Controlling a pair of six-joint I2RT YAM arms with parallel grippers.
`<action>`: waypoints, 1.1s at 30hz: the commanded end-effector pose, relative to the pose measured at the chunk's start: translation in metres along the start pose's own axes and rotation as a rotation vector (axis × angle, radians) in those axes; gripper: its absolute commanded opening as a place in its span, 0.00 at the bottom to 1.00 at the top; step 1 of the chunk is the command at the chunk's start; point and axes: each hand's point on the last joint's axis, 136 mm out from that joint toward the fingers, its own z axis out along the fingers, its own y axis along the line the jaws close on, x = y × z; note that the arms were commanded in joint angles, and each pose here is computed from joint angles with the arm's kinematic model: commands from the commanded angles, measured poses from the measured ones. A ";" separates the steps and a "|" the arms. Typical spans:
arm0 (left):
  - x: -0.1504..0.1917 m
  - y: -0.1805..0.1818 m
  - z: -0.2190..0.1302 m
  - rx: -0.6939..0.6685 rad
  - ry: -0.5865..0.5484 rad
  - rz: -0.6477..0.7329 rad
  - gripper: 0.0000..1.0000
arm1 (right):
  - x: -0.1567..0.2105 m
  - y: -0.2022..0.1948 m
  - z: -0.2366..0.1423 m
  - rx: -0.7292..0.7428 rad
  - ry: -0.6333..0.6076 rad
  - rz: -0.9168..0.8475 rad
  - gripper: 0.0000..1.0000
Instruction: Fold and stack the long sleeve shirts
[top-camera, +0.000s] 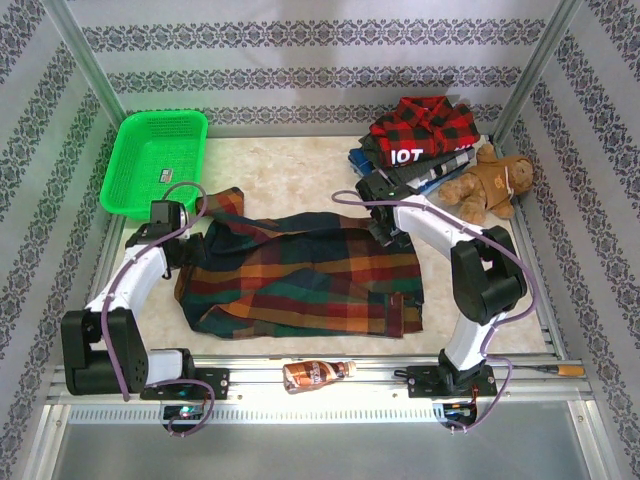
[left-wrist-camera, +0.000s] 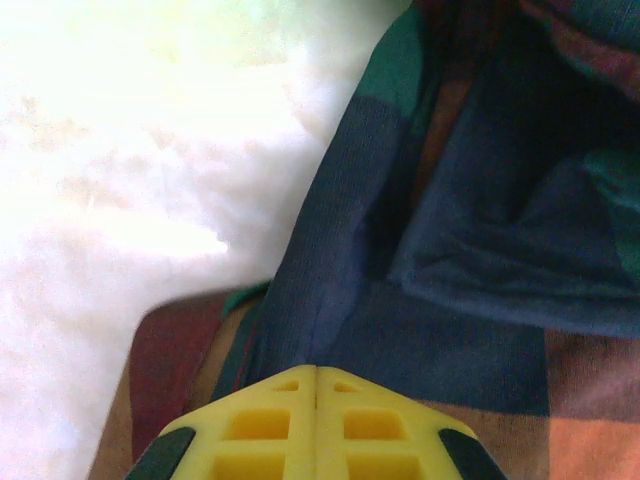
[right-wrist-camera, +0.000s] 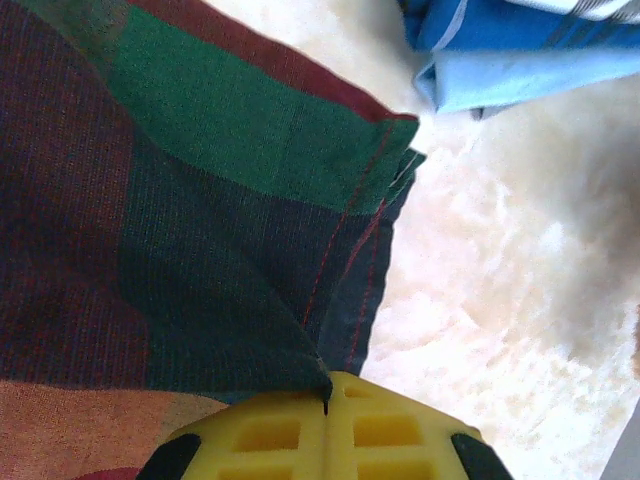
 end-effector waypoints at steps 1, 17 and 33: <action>0.018 0.001 -0.006 -0.019 0.027 -0.068 0.00 | 0.010 0.009 -0.004 -0.019 0.010 0.022 0.00; 0.004 -0.035 0.004 0.168 0.020 -0.408 0.55 | 0.023 0.021 0.002 -0.022 0.040 -0.012 0.00; -0.024 -0.044 0.053 0.236 -0.004 -0.724 0.53 | 0.022 0.025 0.006 -0.035 0.045 -0.036 0.00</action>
